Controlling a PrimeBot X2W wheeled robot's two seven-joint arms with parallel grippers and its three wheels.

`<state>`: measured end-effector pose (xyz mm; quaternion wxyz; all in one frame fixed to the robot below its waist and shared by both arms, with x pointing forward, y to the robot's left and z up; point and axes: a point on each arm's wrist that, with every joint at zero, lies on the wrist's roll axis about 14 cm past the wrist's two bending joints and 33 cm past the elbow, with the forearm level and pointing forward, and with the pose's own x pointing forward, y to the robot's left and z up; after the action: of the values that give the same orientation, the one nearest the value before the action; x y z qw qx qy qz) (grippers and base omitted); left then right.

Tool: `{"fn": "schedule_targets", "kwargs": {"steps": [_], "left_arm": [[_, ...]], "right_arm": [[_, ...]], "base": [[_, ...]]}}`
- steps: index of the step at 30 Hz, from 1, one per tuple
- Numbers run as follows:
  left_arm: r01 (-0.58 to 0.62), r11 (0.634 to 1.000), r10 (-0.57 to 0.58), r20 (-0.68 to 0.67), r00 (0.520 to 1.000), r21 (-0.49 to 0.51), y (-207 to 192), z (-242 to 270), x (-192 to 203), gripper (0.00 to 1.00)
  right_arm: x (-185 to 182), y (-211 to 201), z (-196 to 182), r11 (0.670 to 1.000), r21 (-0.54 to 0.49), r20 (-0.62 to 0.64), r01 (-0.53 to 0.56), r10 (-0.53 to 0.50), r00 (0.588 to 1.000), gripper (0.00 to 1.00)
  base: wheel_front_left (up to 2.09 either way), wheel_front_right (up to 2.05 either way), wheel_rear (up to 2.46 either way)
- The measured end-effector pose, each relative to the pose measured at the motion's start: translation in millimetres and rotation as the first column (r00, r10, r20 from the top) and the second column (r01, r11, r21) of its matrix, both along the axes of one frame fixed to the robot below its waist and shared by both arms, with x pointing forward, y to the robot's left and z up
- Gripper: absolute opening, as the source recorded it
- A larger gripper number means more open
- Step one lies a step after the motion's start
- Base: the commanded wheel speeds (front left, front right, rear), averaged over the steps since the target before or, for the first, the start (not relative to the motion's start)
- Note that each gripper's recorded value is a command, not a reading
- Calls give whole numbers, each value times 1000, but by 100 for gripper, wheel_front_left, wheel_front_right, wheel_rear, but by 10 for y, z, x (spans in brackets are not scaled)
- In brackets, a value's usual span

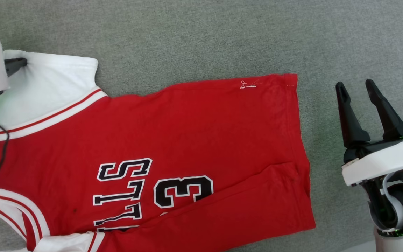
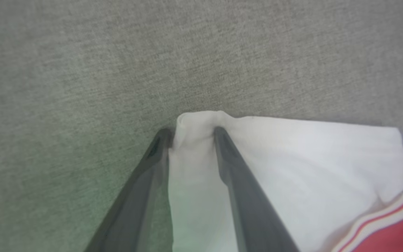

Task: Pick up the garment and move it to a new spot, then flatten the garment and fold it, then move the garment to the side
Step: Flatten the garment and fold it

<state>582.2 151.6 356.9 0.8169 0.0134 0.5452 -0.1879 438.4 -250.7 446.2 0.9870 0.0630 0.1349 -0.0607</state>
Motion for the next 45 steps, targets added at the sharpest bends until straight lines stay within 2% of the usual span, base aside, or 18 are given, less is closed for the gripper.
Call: {"fn": "schedule_targets", "kwargs": {"steps": [4, 8, 11, 16, 22, 26, 29, 30, 31, 37, 45], "left_arm": [[-3, 1000, 3, 8, 1000, -28, -64, -9, -17, 0], [-19, 999, 20, 32, 999, -36, -24, 39, -15, 0], [-19, 999, 22, 59, 998, -37, 7, 107, -18, 0], [4, 1000, -1, 105, 995, -30, 60, 254, -50, 0], [4, 1000, 1, 185, 983, -28, 181, 454, -32, 0], [10, 999, -4, 210, 978, -30, 212, 496, -56, 0], [22, 999, -15, 222, 975, -31, 210, 504, -88, 0], [23, 999, -15, 224, 974, -32, 216, 508, -97, 0], [23, 999, -15, 229, 973, -32, 225, 515, -103, 0], [14, 999, 0, 270, 963, -52, 247, 608, -115, 0], [-22, 991, 70, 377, 924, -131, 313, 889, -269, 0]], "right_arm": [[23, -15, -71, 999, 48, -50, 7, -5, 999, 100], [63, 59, -240, 995, 97, -182, -27, 44, 982, 100], [94, 122, -365, 990, 122, -305, -78, 112, 946, 100], [152, 278, -550, 976, 155, -477, -151, 208, 854, 100], [335, 484, -637, 959, 170, -559, -226, 282, 780, 100], [372, 513, -757, 956, 185, -622, -226, 292, 727, 100], [402, 536, -814, 955, 195, -647, -224, 297, 703, 100], [409, 538, -826, 955, 195, -653, -224, 297, 696, 35], [413, 546, -840, 954, 199, -661, -223, 299, 688, 0], [445, 585, -823, 952, 200, -670, -233, 307, 676, 0], [454, 553, -472, 957, 144, -603, -254, 288, 744, 0]], "base": [[0, 0, 0], [0, 0, 0], [0, 0, 0], [0, 0, 0], [0, 0, 0], [0, 0, 0], [0, 0, 0], [0, 0, 0], [0, 0, 0], [0, 0, 0], [0, 0, 0]]}}
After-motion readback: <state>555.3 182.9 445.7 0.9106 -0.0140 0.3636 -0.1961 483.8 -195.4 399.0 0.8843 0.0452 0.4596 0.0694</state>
